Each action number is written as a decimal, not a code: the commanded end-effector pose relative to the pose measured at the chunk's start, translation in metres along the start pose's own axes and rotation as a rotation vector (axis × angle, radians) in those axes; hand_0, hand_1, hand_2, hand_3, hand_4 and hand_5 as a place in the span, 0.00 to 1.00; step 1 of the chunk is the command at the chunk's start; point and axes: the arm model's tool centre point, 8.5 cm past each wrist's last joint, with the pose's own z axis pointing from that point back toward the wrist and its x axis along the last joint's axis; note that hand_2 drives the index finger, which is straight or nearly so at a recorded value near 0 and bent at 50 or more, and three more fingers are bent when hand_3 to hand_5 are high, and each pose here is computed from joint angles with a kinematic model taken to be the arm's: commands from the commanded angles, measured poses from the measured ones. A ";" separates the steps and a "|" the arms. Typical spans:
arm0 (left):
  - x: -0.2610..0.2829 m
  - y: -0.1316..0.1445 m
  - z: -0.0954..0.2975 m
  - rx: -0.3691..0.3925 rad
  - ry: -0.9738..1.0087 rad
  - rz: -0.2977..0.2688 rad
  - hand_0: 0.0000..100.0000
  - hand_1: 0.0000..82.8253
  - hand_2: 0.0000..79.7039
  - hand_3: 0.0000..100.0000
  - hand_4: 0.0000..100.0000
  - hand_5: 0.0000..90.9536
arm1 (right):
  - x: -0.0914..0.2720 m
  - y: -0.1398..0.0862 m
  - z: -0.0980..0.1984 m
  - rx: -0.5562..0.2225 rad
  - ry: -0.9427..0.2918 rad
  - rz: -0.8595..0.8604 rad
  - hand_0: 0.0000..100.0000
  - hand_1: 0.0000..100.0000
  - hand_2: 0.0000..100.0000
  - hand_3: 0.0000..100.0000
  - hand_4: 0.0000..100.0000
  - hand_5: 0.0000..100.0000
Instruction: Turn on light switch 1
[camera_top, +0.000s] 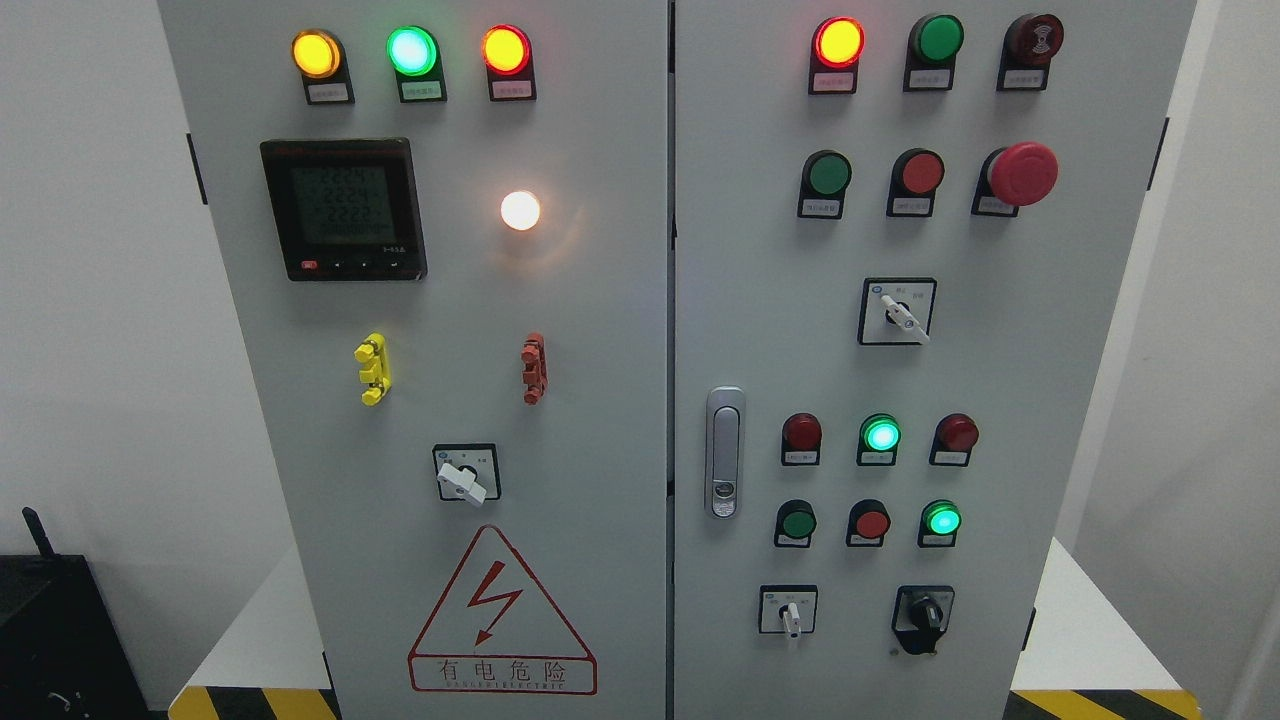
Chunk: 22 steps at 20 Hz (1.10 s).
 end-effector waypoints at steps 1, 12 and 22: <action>-0.183 0.049 0.155 0.040 0.708 0.021 0.14 0.09 0.00 0.17 0.30 0.00 | 0.001 0.000 0.000 0.001 -0.001 -0.025 0.00 0.00 0.00 0.00 0.00 0.00; -0.250 -0.005 0.240 -0.217 1.296 0.038 0.13 0.06 0.00 0.05 0.17 0.00 | 0.001 0.000 0.000 0.001 -0.001 -0.025 0.00 0.00 0.00 0.00 0.00 0.00; -0.251 -0.061 0.239 -0.320 1.477 -0.052 0.10 0.07 0.00 0.00 0.00 0.00 | 0.001 0.000 0.000 0.001 -0.001 -0.025 0.00 0.00 0.00 0.00 0.00 0.00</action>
